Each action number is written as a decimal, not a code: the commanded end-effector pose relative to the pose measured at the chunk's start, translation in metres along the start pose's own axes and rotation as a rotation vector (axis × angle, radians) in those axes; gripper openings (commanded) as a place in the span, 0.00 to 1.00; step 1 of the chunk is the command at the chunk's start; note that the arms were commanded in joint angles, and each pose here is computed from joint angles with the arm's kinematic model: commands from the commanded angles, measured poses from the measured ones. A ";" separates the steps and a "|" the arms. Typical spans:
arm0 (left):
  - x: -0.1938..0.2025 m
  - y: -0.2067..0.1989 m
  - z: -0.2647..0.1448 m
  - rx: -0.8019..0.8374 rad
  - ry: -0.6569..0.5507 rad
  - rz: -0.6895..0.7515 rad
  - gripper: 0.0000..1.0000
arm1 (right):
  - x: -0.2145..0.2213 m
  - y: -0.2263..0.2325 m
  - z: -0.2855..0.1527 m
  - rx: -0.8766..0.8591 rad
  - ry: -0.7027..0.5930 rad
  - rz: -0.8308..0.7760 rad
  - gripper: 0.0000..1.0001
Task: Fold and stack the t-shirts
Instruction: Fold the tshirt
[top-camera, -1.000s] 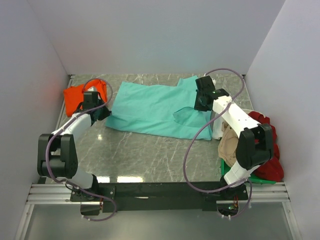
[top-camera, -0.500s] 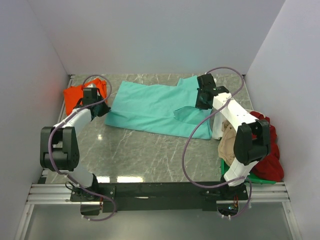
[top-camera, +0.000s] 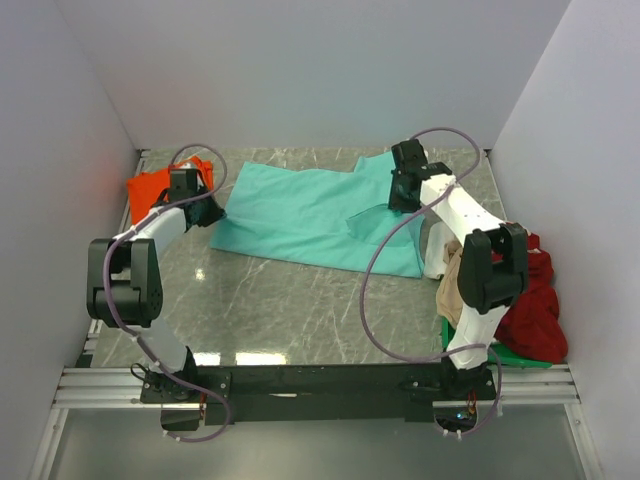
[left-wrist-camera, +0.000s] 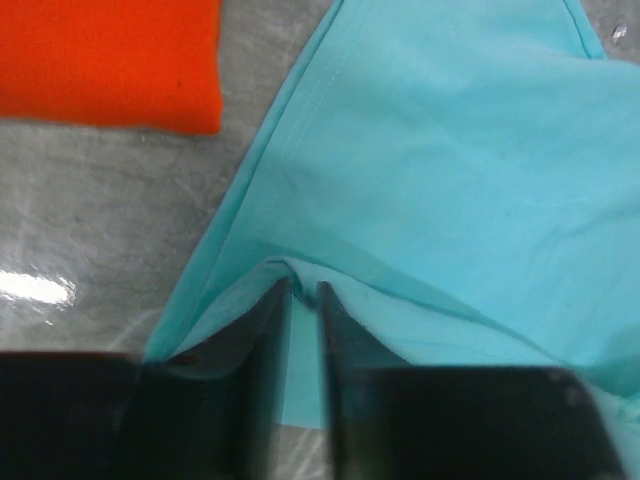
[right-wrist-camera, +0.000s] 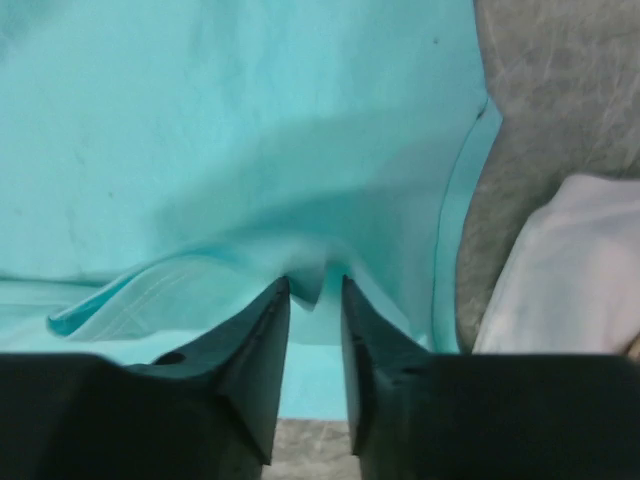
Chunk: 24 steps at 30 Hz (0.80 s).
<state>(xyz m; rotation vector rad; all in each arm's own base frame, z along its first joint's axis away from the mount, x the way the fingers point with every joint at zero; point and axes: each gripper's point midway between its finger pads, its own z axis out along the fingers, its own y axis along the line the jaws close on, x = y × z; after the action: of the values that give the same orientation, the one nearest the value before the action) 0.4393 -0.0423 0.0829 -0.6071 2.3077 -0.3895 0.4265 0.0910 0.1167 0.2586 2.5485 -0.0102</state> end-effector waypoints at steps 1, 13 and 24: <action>-0.032 -0.018 -0.010 0.036 -0.073 0.008 0.45 | -0.036 0.001 -0.007 -0.014 -0.062 0.003 0.51; -0.037 -0.057 -0.044 0.148 -0.174 0.049 0.86 | -0.014 0.015 -0.034 -0.162 -0.068 0.009 0.69; 0.038 -0.086 0.002 0.277 -0.023 0.055 0.85 | 0.065 0.058 -0.013 -0.391 0.058 0.013 0.67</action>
<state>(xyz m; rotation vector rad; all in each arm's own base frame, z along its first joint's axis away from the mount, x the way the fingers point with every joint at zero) 0.4310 -0.1233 0.1072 -0.4006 2.2125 -0.5686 0.3639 0.1413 0.0857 0.1389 2.6121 0.3822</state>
